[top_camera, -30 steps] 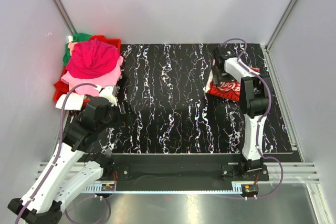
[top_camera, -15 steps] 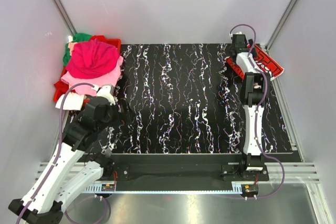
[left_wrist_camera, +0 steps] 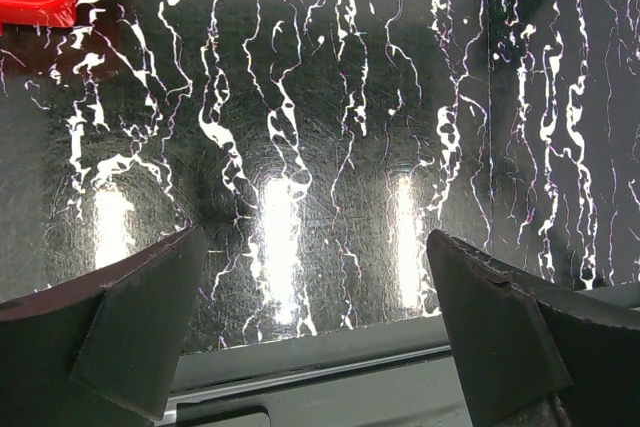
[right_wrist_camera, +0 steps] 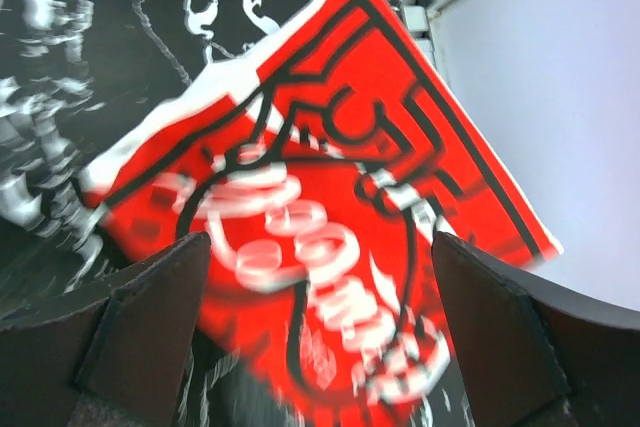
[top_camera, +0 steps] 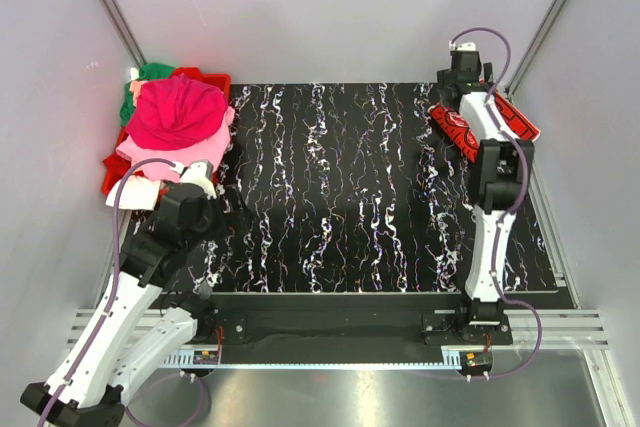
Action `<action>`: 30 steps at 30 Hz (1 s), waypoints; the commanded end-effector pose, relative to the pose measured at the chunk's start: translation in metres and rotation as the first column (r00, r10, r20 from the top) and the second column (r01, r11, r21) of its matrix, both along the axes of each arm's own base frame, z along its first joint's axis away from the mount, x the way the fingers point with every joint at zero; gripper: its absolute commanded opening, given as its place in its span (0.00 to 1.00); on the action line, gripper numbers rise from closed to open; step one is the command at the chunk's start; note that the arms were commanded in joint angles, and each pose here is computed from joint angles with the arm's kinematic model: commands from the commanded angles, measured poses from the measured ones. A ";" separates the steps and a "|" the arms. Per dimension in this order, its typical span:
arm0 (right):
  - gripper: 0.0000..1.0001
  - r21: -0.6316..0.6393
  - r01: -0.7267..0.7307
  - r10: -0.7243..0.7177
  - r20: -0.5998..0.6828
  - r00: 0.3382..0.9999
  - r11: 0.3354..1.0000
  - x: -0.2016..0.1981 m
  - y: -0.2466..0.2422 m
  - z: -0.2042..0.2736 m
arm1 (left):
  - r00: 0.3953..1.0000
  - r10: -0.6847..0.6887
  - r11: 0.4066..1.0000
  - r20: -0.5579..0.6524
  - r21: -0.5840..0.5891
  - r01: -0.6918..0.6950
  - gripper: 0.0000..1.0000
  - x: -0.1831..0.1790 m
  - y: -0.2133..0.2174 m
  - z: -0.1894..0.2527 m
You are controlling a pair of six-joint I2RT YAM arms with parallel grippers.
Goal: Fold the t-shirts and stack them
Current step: Neatly place the folded tshirt to the corner
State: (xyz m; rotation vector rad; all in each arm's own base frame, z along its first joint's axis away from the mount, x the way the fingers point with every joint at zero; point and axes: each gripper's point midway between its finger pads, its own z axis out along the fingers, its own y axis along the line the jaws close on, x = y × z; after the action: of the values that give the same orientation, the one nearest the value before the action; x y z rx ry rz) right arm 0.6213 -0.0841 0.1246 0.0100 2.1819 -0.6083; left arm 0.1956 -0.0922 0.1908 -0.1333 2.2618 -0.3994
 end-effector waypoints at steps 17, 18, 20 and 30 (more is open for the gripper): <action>0.64 0.429 -0.009 0.080 -0.148 0.986 0.903 -0.078 0.079 -0.026 | 0.997 0.014 0.999 0.081 -0.030 -0.011 0.99 0.007 0.001 0.016; 0.61 0.441 -0.003 0.078 -0.152 0.985 0.897 -0.077 0.080 -0.029 | 0.996 0.017 0.999 0.084 -0.031 -0.014 0.99 0.007 0.002 0.017; 0.55 0.448 0.015 0.077 -0.187 0.979 0.894 -0.075 0.081 -0.042 | 0.997 0.015 1.000 0.077 -0.028 -0.013 0.99 0.007 0.001 0.015; 0.53 0.442 0.123 0.001 -0.270 0.963 0.888 -0.050 0.050 -0.093 | 0.998 0.023 1.000 0.061 -0.020 -0.022 0.99 0.009 0.003 0.011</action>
State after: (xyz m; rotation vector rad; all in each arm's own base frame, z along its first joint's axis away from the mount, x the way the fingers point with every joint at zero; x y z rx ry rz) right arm 0.5593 -0.0170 0.0223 0.2028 2.5723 -0.1283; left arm 0.1960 -0.0881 0.1953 -0.1533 2.2365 -0.4000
